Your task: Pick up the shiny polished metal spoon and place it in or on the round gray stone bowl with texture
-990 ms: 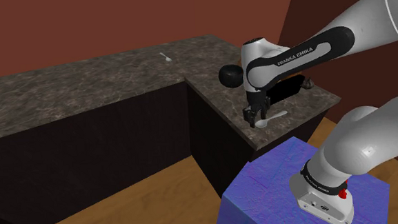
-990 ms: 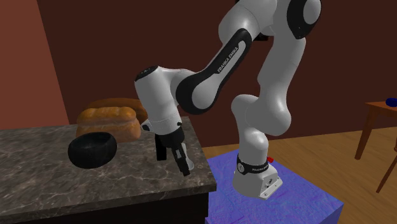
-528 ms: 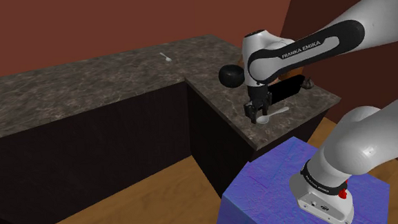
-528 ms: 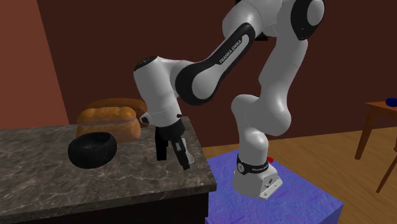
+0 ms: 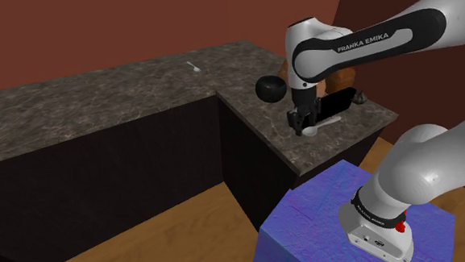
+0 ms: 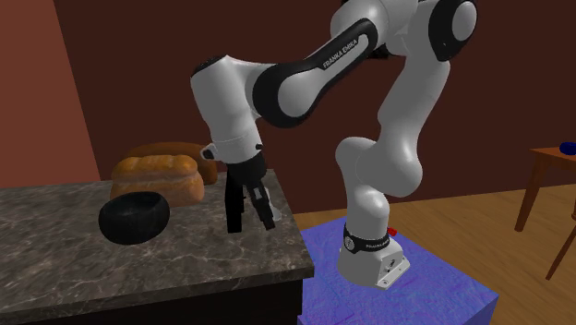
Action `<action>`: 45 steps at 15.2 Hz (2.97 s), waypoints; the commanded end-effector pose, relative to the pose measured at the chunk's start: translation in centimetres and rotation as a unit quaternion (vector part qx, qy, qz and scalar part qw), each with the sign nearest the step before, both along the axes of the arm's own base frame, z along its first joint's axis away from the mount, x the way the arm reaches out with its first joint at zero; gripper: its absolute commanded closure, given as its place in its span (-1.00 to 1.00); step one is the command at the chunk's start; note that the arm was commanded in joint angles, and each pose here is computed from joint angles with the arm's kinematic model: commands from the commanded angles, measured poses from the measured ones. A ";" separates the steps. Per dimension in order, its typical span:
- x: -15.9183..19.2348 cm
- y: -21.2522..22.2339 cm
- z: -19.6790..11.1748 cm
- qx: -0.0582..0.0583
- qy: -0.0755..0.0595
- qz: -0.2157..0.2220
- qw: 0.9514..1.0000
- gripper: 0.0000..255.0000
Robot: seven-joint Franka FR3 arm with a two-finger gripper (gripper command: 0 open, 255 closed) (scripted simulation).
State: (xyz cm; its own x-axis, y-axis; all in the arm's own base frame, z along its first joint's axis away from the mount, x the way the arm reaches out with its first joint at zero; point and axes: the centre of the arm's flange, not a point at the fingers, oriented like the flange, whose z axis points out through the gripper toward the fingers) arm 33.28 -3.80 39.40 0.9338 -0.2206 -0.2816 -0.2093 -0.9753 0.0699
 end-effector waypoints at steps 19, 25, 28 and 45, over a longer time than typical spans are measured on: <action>0.0 0.0 10.4 0.000 0.000 0.000 1.000 1.00; 7.3 -2.9 10.6 0.000 0.000 0.000 1.000 1.00; 11.0 -4.4 10.7 0.000 0.000 0.000 1.000 1.00; 30.0 -11.9 10.7 0.000 0.000 0.000 1.000 1.00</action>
